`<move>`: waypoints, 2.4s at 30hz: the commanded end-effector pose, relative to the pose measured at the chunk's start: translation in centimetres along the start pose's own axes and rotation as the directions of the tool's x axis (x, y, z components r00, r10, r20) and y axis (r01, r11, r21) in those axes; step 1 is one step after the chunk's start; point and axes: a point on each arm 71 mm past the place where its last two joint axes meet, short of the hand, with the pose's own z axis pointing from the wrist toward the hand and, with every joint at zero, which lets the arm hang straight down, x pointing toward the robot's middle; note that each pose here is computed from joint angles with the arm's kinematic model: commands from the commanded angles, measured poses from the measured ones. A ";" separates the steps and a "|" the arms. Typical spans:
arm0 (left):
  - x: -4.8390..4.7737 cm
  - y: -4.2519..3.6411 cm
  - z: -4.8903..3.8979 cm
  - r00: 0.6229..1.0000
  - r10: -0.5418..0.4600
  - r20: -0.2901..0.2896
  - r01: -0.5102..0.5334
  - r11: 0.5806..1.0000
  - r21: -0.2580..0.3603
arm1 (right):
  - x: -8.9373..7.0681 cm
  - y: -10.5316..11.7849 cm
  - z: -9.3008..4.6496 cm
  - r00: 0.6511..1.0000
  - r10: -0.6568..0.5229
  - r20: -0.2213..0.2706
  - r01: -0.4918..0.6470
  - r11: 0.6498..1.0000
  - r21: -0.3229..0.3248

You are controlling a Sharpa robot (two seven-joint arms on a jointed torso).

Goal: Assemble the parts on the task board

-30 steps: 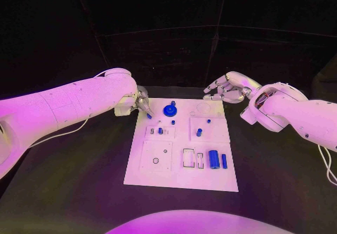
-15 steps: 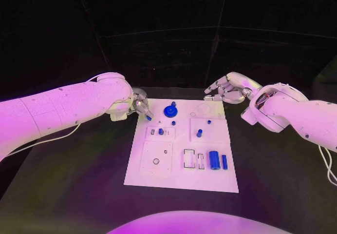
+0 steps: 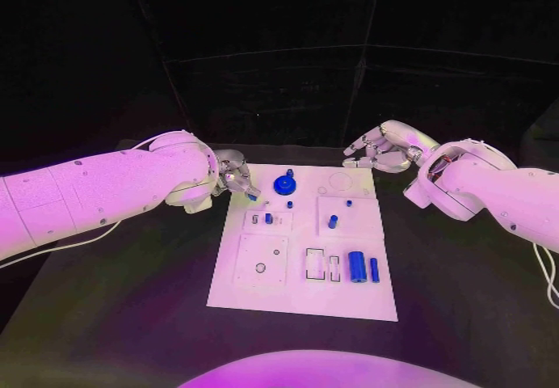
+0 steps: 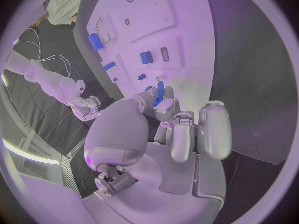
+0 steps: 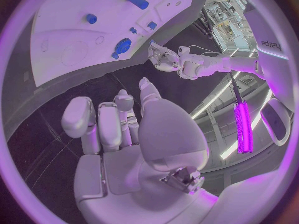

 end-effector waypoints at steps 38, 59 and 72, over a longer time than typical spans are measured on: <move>4.16 1.13 -0.56 0.998 0.059 0.002 -0.059 0.998 -0.009 | -0.2 -0.1 0.0 1.000 0.003 0.004 -0.003 1.000 -0.006; 5.02 1.14 -0.45 0.995 0.084 -0.049 -0.085 0.996 -0.020 | -0.2 -0.1 0.0 1.000 0.003 0.002 -0.003 1.000 -0.007; 5.09 1.23 -0.51 0.994 0.089 -0.058 -0.091 0.996 -0.025 | -0.2 -0.1 0.0 1.000 0.003 0.002 -0.003 1.000 -0.007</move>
